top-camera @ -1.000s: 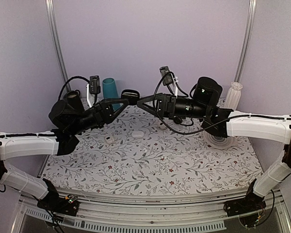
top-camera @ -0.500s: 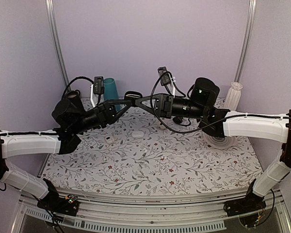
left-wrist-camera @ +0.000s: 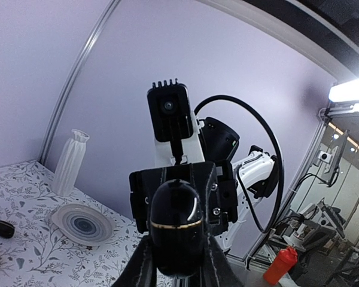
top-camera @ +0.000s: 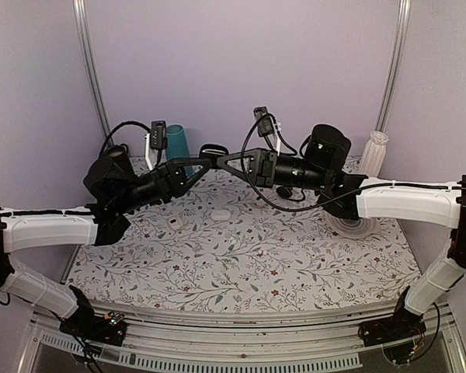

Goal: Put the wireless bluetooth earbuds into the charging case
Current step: Pass from the left arm to the right, then place the charging case with the earbuds at the center of the board.

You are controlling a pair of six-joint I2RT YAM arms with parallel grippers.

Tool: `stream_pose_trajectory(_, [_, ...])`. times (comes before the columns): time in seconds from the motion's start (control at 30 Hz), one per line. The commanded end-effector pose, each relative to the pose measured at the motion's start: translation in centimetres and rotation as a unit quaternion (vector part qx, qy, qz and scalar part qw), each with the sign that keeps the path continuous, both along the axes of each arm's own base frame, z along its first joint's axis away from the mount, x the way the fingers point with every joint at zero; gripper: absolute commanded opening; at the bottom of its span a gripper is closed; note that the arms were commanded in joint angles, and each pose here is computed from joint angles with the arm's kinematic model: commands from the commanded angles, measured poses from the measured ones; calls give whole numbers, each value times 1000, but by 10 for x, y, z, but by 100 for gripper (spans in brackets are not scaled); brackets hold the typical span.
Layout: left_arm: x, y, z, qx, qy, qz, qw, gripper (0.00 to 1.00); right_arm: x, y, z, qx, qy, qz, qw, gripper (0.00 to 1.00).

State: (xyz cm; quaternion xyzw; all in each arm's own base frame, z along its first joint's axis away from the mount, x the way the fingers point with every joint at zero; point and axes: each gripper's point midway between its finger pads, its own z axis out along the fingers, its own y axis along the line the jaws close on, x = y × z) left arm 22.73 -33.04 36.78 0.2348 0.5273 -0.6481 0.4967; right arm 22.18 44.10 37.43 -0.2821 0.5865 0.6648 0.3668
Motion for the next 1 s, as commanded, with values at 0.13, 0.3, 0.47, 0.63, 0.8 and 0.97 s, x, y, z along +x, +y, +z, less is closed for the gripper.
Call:
stream_pose_trajectory(0.13, [9, 6, -9, 25, -5, 46, 999, 63, 10, -2, 3, 9, 7, -24, 1000, 3])
stream_pose_trajectory(0.3, [19, 18, -19, 38, 9, 94, 995, 96, 28, -8, -3, -2, 20, -47, 999, 3])
stream_pose_trajectory(0.47, [32, 40, -37, 62, 27, 165, 984, 96, 53, -16, -18, -16, 42, -80, 996, 3])
stream_pose_trajectory(0.63, [32, 56, -42, 83, 25, 203, 975, 96, 86, -16, -51, -50, 73, -104, 991, 3])
stream_pose_trajectory(0.8, [29, 62, -43, 108, 13, 213, 971, 96, 120, -12, -92, -85, 105, -121, 983, 3])
stream_pose_trajectory(0.97, [27, 63, -42, 114, 10, 213, 970, 96, 155, 3, -144, -127, 135, -126, 975, 3])
